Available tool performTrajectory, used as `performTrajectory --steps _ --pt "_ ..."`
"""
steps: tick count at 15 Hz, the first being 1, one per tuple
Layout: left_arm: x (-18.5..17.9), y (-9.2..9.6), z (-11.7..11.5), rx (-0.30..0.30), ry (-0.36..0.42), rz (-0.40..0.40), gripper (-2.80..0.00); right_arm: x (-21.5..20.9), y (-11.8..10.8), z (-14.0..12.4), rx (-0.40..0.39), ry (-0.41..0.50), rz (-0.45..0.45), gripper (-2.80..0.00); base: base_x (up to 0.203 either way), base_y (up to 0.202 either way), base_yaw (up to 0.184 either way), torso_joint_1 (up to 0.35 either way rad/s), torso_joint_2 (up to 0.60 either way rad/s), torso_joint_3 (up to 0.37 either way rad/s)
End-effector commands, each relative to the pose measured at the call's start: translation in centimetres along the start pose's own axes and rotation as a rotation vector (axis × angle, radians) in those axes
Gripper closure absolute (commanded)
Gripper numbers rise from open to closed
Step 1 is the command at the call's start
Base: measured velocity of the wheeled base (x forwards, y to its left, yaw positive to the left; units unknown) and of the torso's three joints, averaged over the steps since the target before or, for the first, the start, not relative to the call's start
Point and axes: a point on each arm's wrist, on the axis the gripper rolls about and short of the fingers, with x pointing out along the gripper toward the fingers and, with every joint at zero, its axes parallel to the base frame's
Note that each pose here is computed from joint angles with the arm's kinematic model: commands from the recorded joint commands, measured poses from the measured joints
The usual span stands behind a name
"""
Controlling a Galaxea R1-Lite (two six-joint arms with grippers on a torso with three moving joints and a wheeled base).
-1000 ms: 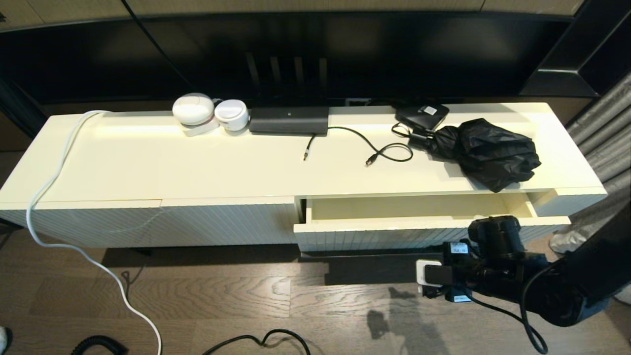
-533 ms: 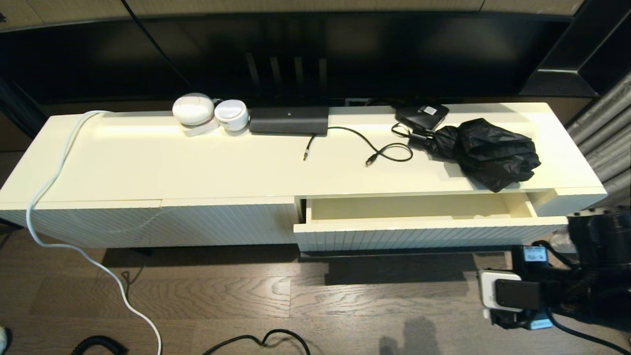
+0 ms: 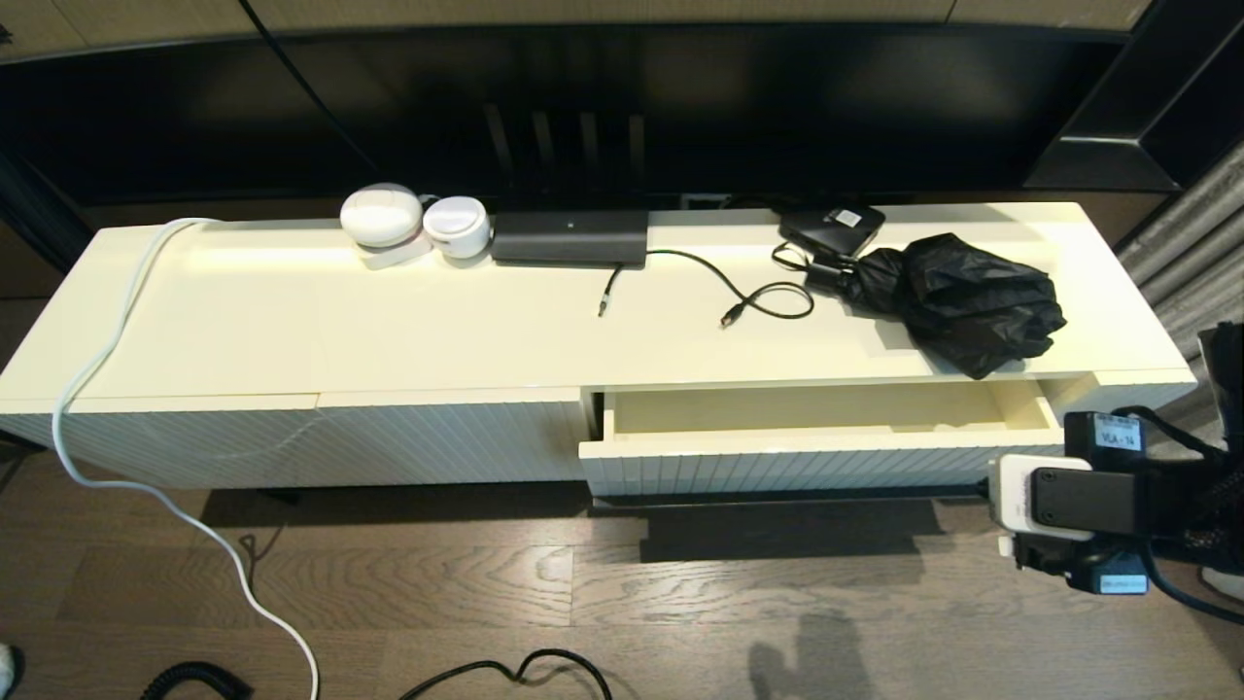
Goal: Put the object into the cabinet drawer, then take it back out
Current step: Open the drawer
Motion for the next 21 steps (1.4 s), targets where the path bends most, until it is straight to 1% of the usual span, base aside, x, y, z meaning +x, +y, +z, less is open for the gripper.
performTrajectory --steps 1,3,4,6,8,12,14,18,21 --pt "0.0 0.0 0.0 -0.001 0.001 -0.001 0.00 3.5 -0.6 0.4 -0.011 0.034 0.049 0.00 0.000 0.000 0.000 0.000 0.00 0.000" --pt "0.0 0.0 0.0 -0.001 0.001 -0.001 0.00 5.6 -1.0 1.0 -0.015 0.053 0.046 0.00 0.000 0.000 0.000 0.000 0.00 0.000" --pt "0.0 0.0 0.0 -0.001 0.001 -0.002 0.00 6.7 -1.1 1.5 -0.007 0.050 0.047 0.00 0.000 0.000 0.000 0.000 0.00 0.000" --pt "0.0 0.0 0.0 -0.001 0.001 -0.001 0.00 8.1 -1.7 2.2 0.002 0.031 0.017 0.00 0.000 0.000 0.000 0.000 0.00 0.000" --pt "0.0 0.0 0.0 -0.001 0.001 0.000 0.00 9.3 -2.3 2.6 0.007 0.023 -0.003 0.00 0.000 0.000 0.000 0.000 0.00 0.000" --pt "0.0 0.0 0.0 -0.001 0.001 -0.002 0.00 11.0 -2.7 2.8 0.008 0.025 0.002 0.00 0.000 0.000 0.000 0.000 0.00 0.000" --pt "0.0 0.0 0.0 -0.001 0.001 -0.001 0.00 12.5 -2.9 2.9 0.009 0.019 -0.015 0.00 0.000 0.000 0.000 0.000 0.00 0.000" --pt "0.0 0.0 0.0 -0.001 0.001 -0.001 0.00 13.5 -3.8 3.1 0.011 0.014 -0.042 0.00 0.000 0.000 0.000 0.000 0.00 0.000" --pt "0.0 0.0 0.0 -0.001 0.001 -0.001 0.00 13.8 -4.5 2.9 -0.003 0.019 -0.063 0.00 0.000 0.000 0.000 0.000 0.00 0.000"
